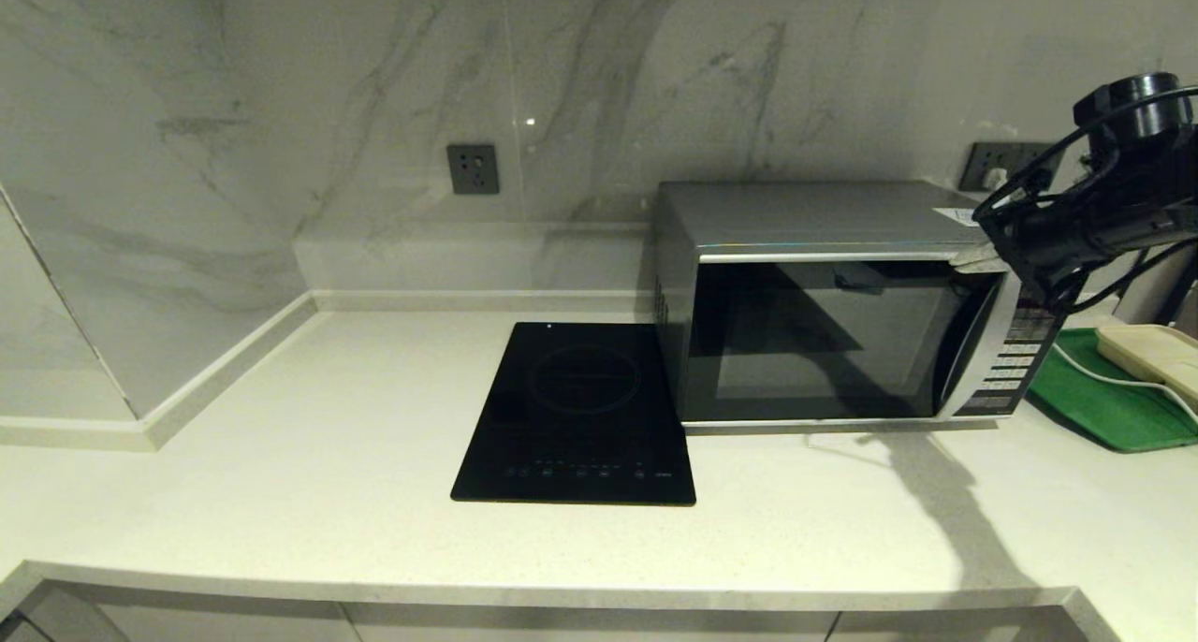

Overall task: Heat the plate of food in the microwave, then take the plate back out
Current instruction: Close the microwave oven, then open the microwave oven

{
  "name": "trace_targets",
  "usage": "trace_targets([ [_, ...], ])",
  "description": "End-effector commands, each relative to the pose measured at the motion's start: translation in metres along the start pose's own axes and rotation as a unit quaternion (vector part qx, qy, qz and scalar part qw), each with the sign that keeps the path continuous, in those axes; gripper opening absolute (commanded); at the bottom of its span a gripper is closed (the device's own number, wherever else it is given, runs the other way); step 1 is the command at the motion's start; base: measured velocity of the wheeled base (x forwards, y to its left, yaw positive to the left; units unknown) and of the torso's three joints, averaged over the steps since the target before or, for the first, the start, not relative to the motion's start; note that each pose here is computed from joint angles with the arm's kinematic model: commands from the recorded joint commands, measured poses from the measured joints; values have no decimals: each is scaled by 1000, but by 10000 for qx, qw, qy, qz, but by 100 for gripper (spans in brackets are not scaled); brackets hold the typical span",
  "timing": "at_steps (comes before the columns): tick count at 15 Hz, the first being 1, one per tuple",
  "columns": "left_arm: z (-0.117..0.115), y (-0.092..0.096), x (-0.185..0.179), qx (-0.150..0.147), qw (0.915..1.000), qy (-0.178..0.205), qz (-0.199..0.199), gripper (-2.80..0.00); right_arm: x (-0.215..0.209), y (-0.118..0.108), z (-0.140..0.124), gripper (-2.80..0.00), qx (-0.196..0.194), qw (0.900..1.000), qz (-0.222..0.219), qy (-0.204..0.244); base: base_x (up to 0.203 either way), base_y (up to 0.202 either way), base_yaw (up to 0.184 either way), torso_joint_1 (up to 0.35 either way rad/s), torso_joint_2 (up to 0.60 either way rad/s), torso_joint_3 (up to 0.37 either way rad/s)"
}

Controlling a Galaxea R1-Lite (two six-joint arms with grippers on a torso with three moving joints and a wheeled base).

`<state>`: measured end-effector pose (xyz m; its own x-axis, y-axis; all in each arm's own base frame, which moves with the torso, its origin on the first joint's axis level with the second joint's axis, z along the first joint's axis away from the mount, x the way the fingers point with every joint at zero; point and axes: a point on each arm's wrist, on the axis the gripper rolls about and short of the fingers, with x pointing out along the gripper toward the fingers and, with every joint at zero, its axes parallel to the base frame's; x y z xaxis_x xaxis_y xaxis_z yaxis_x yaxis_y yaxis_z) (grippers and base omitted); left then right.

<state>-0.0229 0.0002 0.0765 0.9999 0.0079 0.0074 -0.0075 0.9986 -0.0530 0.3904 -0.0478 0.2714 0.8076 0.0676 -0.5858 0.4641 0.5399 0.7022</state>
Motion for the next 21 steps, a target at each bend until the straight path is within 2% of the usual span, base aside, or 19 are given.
trace_targets([
  [1,0,0,0,-3,10000,-1,-1,-280,-42,-6,5,-280,155,9994,209,221,0,0,0,0,0,0],
  [5,0,0,0,-3,10000,-1,-1,-280,-116,-53,6,-280,501,9960,324,664,0,0,0,0,0,0],
  [8,0,0,0,-3,10000,-1,-1,-280,-160,-105,4,-280,339,9970,403,563,0,0,0,0,0,0],
  [11,0,0,0,-3,10000,-1,-1,-280,-183,-162,-4,-280,36,9996,-7,271,0,0,0,0,0,0],
  [14,0,0,0,-3,10000,-1,-1,-280,-187,-206,-17,-280,-160,9988,-328,333,0,0,0,0,0,0],
  [15,0,0,0,-3,10000,-1,1,-280,-182,-212,-17,-280,-66,9987,-230,456,0,0,0,0,0,0],
  [18,0,0,0,-3,10000,-1,-1,-280,-170,-229,-11,-280,376,9941,654,784,0,0,0,0,0,0],
  [21,0,0,0,-3,10000,-1,-1,-280,-137,-260,7,-280,594,9902,831,955,0,0,0,0,0,0],
])
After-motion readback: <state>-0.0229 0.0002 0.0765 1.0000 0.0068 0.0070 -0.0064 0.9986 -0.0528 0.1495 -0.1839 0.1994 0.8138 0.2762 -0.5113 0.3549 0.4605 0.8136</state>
